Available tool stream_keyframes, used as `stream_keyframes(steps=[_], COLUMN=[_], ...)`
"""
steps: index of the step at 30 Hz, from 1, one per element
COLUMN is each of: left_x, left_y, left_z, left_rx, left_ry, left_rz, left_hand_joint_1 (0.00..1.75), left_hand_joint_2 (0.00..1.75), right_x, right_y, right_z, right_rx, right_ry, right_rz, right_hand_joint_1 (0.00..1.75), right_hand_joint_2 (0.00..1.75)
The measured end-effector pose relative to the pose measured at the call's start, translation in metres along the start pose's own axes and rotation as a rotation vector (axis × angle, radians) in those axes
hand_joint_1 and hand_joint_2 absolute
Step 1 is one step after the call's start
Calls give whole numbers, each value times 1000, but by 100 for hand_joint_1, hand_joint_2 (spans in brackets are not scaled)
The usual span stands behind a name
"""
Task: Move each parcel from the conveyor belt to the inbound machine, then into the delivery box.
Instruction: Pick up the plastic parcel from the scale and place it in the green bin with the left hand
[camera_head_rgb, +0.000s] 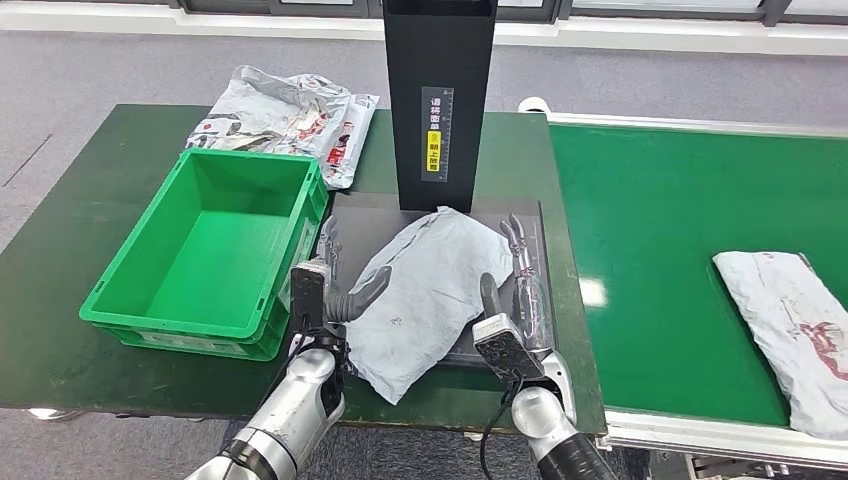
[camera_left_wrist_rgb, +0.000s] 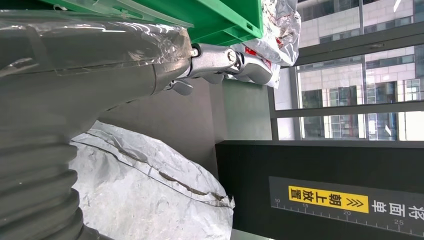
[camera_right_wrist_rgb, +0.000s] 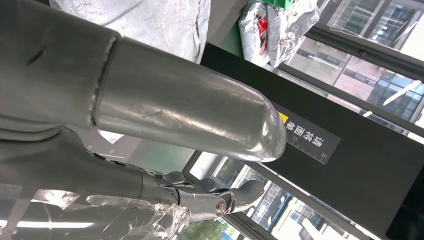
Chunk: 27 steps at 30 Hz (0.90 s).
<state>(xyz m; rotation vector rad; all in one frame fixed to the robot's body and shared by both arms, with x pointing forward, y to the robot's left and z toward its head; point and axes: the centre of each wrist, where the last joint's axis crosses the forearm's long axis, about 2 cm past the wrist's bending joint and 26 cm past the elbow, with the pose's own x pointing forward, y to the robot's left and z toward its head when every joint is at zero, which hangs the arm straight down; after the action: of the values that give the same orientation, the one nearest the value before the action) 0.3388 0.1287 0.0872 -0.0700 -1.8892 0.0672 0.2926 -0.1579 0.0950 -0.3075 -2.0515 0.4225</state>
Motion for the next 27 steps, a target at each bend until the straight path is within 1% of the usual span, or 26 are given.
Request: stream_keyframes(steps=[27], left_x=[0], left_y=[0], left_z=[0], left_rx=[0], left_ry=[0], left_rz=[0], left_hand_joint_1=[0], left_hand_joint_2=[175], right_x=[0], right_y=[0], right_z=[0], right_rx=[-1], right_ry=[-1], right_rz=[0], right_hand_joint_1=[0], right_hand_joint_2=[0])
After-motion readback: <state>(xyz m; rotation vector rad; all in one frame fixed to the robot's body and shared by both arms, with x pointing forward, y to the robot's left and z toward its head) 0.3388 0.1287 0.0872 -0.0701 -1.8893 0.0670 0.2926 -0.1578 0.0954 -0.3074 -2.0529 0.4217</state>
